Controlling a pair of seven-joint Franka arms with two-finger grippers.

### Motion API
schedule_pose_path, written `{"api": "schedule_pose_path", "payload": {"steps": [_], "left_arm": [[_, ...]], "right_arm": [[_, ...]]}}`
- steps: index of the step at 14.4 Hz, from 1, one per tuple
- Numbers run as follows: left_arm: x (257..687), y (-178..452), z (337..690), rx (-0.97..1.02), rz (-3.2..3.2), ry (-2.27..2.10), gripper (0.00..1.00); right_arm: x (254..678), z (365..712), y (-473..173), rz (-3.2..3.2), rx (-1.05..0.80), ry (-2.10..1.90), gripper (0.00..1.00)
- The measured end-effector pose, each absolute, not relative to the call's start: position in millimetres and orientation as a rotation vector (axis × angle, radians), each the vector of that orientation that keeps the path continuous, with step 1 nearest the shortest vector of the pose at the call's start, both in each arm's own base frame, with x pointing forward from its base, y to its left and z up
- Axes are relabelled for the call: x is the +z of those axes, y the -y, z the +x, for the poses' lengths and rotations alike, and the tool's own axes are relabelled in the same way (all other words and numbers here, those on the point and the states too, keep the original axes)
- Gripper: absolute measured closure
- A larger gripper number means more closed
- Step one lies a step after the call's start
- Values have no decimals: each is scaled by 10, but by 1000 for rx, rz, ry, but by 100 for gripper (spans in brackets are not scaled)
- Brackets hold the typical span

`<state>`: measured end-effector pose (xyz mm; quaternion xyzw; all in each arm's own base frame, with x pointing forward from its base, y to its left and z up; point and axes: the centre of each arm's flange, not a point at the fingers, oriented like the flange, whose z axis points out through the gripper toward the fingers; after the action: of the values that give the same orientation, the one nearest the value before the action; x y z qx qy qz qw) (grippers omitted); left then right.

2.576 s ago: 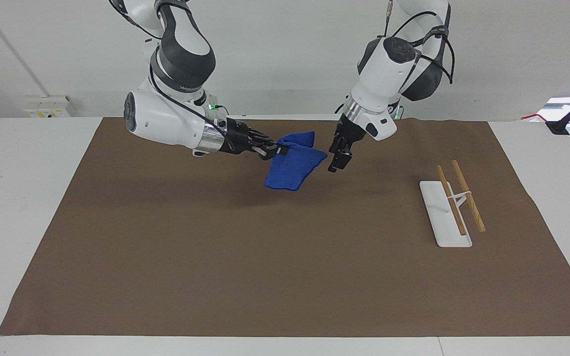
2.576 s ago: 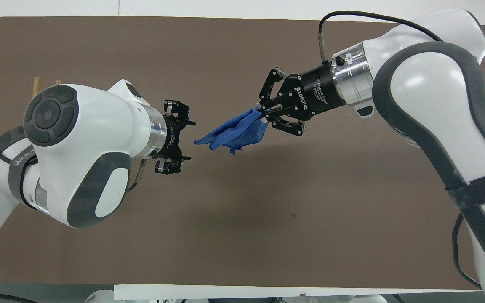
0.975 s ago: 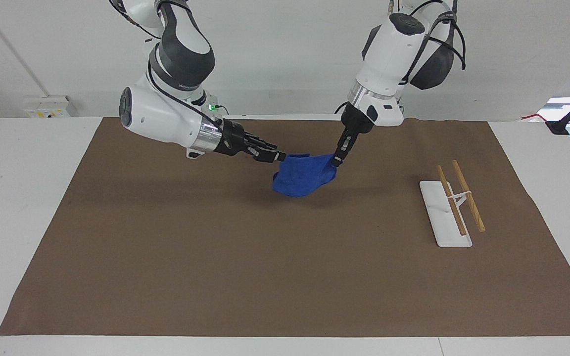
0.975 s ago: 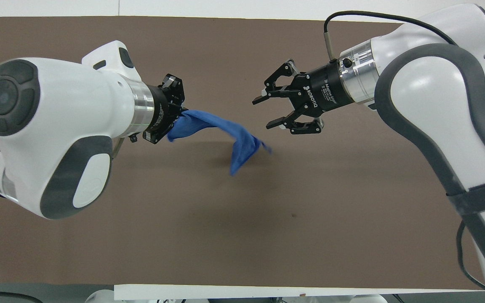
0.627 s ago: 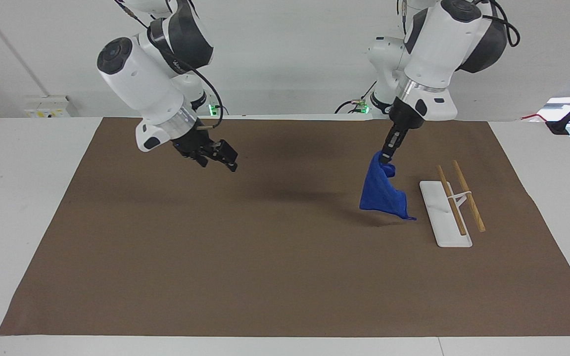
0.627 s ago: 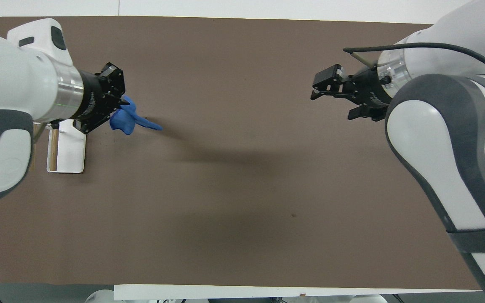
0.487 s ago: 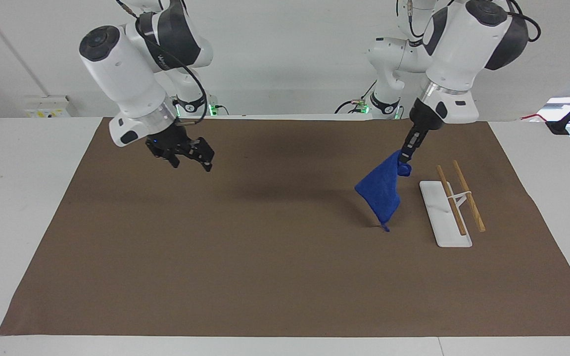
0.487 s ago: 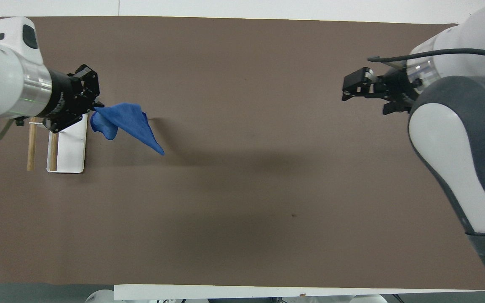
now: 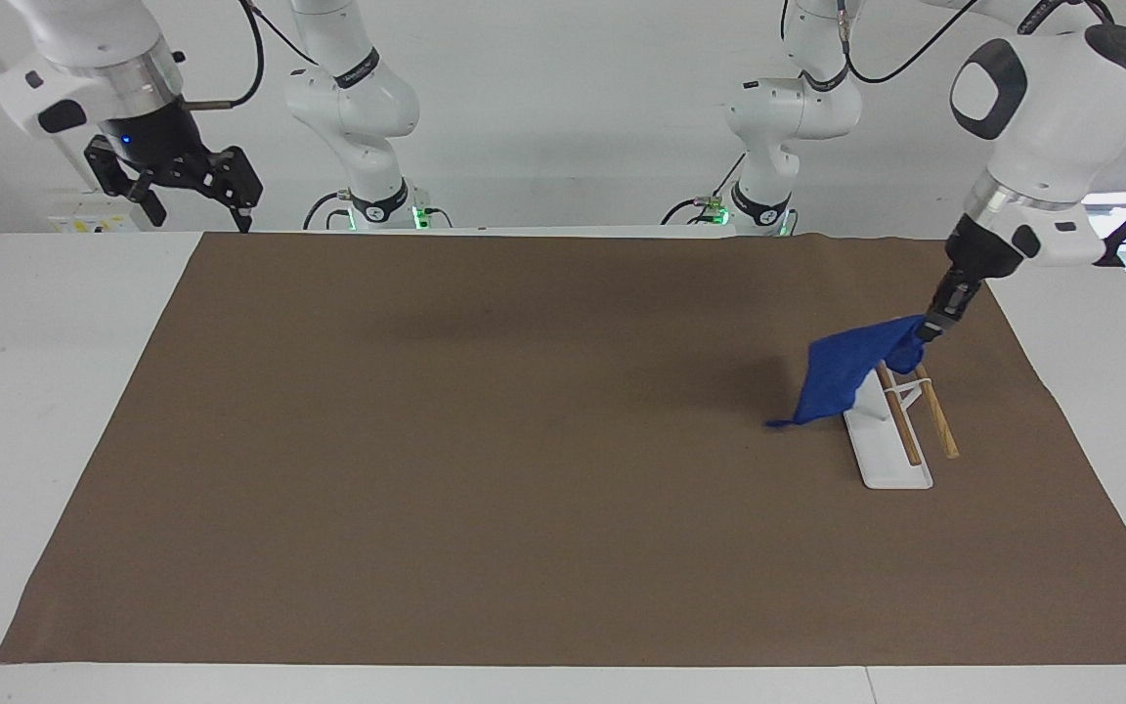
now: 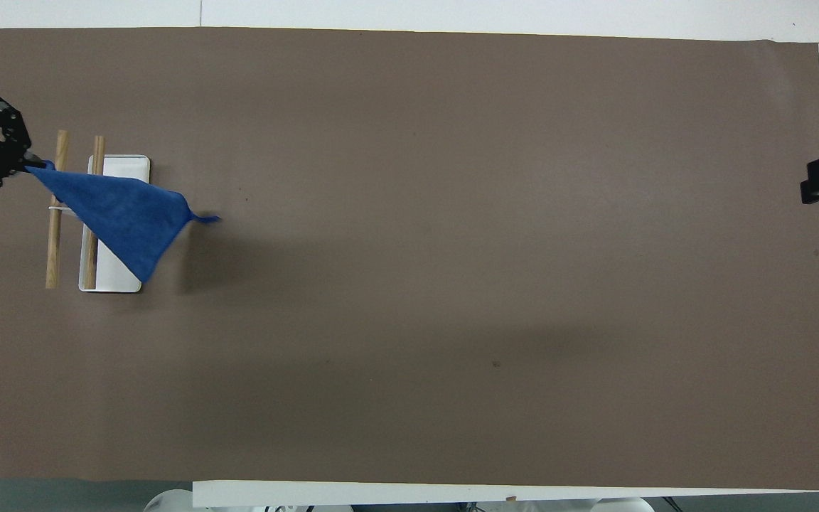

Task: Right arm passes towel to left arm to hang
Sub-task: 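Drape the towel over the wooden rods with the left gripper, then release the towel and retract the left gripper out of view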

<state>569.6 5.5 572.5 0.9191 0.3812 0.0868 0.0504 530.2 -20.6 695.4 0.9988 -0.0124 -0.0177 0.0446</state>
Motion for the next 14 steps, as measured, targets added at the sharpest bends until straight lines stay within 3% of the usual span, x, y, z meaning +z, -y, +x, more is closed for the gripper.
{"api": "schedule_pose_path", "payload": {"steps": [4, 14], "left_arm": [[5469, -1155, 5585, 313, 2851, -1119, 98], [4732, -1388, 5622, 349, 2886, -1062, 98]], "right_arm": [[6813, 5338, 200, 3049, -104, -28, 0], [6806, 5145, 292, 3041, -131, -5, 0]]}}
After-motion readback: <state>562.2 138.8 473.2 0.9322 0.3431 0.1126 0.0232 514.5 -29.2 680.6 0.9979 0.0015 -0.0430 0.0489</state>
